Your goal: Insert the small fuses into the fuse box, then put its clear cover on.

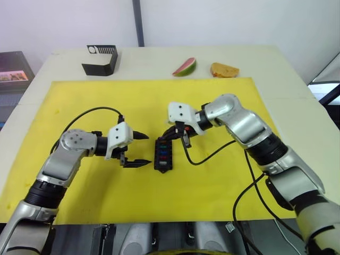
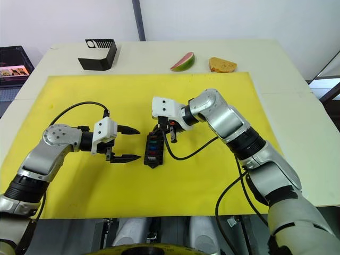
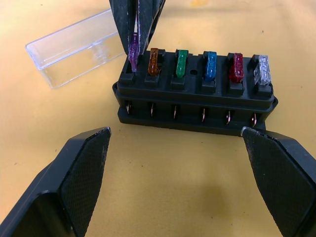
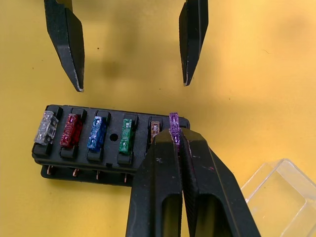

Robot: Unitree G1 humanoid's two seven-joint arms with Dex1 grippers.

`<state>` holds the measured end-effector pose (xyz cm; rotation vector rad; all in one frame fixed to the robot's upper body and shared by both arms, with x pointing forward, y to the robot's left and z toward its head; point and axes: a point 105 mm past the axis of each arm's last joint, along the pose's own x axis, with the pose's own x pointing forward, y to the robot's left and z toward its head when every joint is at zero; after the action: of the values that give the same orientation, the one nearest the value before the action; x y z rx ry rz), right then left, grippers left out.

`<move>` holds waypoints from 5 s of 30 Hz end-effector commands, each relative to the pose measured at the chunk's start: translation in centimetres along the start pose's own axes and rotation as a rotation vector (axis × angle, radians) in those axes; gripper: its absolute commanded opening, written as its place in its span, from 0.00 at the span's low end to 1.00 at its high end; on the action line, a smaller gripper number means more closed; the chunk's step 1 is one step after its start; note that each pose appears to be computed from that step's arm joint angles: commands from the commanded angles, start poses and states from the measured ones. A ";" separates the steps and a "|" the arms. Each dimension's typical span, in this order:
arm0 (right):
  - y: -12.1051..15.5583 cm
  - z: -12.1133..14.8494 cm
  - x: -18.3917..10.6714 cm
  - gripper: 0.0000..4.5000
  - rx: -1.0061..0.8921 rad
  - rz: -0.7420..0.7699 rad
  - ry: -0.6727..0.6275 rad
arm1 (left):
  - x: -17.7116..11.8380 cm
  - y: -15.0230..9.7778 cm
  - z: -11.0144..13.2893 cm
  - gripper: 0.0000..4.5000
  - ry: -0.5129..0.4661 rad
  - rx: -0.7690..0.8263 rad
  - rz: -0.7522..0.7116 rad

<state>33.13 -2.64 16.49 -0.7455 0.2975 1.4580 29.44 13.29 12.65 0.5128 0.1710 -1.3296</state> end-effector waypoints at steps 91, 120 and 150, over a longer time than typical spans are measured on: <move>-0.2 -1.5 0.4 0.00 0.095 -0.025 0.033 | 0.8 -0.8 1.2 0.99 -0.029 0.047 -0.018; -0.3 0.1 0.1 0.32 0.094 -0.019 0.026 | 0.8 -0.7 1.0 1.00 -0.020 0.053 -0.011; -1.2 2.7 -2.6 0.77 0.062 -0.052 -0.070 | 0.9 -0.4 1.1 1.00 -0.024 0.059 -0.002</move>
<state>33.65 -3.38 17.98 -0.6316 0.3609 1.3956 28.96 12.08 12.50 0.5340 0.1476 -1.3517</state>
